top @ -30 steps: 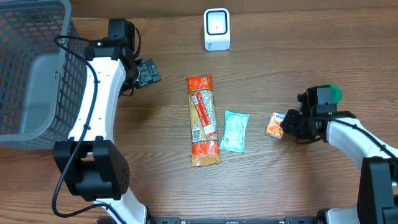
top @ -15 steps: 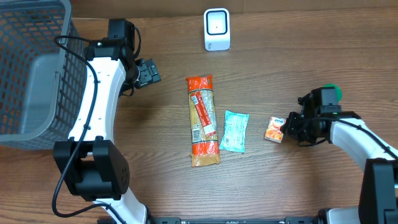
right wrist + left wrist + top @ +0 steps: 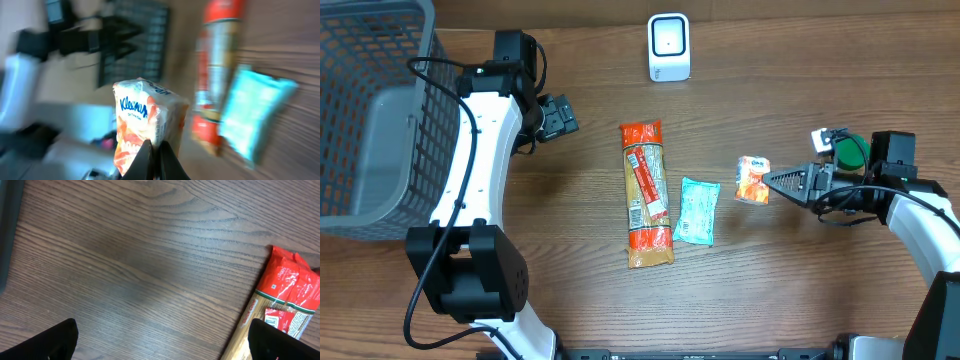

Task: Scan the item barcode
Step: 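Lift the Kleenex pack and carry it up to the white scanner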

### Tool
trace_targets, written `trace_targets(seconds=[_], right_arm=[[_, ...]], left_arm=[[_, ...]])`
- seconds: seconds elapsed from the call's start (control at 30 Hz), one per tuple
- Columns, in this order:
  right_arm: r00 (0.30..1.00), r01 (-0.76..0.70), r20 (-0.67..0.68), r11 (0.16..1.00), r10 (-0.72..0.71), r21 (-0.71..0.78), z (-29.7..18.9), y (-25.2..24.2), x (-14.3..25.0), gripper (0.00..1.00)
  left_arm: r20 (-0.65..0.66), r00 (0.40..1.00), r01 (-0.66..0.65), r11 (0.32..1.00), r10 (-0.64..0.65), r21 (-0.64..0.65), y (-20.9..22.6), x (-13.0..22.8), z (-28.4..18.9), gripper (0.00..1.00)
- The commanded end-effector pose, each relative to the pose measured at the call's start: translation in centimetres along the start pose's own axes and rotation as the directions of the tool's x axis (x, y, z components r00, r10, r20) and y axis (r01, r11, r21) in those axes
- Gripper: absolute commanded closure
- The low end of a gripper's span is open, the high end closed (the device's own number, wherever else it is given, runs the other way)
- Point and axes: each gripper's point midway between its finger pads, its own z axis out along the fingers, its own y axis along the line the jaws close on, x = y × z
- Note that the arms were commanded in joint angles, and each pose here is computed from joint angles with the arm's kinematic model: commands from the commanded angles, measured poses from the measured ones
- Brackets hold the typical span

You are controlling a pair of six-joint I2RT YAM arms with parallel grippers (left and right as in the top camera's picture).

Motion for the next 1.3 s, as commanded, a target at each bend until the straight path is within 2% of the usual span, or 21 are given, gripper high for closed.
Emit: trace_targets(seconds=[0.0, 0.2, 0.47, 0.67, 1.0, 1.17, 1.27], right_arm=[[0.995, 0.102, 0.004, 0.980, -0.103, -0.168, -0.6, 3.7, -0.2, 0.96], [0.990, 0.138, 0.018, 0.977, -0.137, -0.164, -1.0, 4.8, -0.1, 0.96], [0.963, 0.270, 0.054, 0.951, -0.265, -0.149, -2.3, 10.0, 0.9, 0.96], [0.952, 0.306, 0.056, 0.941, -0.300, -0.146, -2.7, 12.9, 1.6, 0.96], [0.930, 0.367, 0.064, 0.920, -0.362, -0.139, -2.9, 14.4, 1.9, 0.96], [0.928, 0.347, 0.130, 0.937, -0.349, 0.044, -2.8, 11.4, -0.1, 0.96], [0.938, 0.210, 0.204, 0.928, -0.280, 0.308, -3.7, 6.5, -1.9, 0.96]], left_arm=[[0.038, 0.999, -0.023, 1.000, 0.022, 0.015, -0.4, -0.5, -1.3, 0.00], [0.038, 0.999, -0.023, 1.000, 0.022, 0.016, -0.4, -0.5, -1.3, 0.00], [0.038, 0.999, -0.023, 1.000, 0.022, 0.016, -0.4, -0.5, -1.3, 0.00], [0.038, 0.999, -0.023, 1.000, 0.022, 0.016, -0.4, -0.5, -1.3, 0.00], [0.038, 0.999, -0.023, 1.000, 0.022, 0.016, -0.4, -0.5, -1.3, 0.00], [0.038, 0.999, -0.023, 1.000, 0.022, 0.016, -0.4, -0.5, -1.3, 0.00], [0.038, 0.999, -0.023, 1.000, 0.022, 0.016, -0.4, -0.5, -1.3, 0.00]])
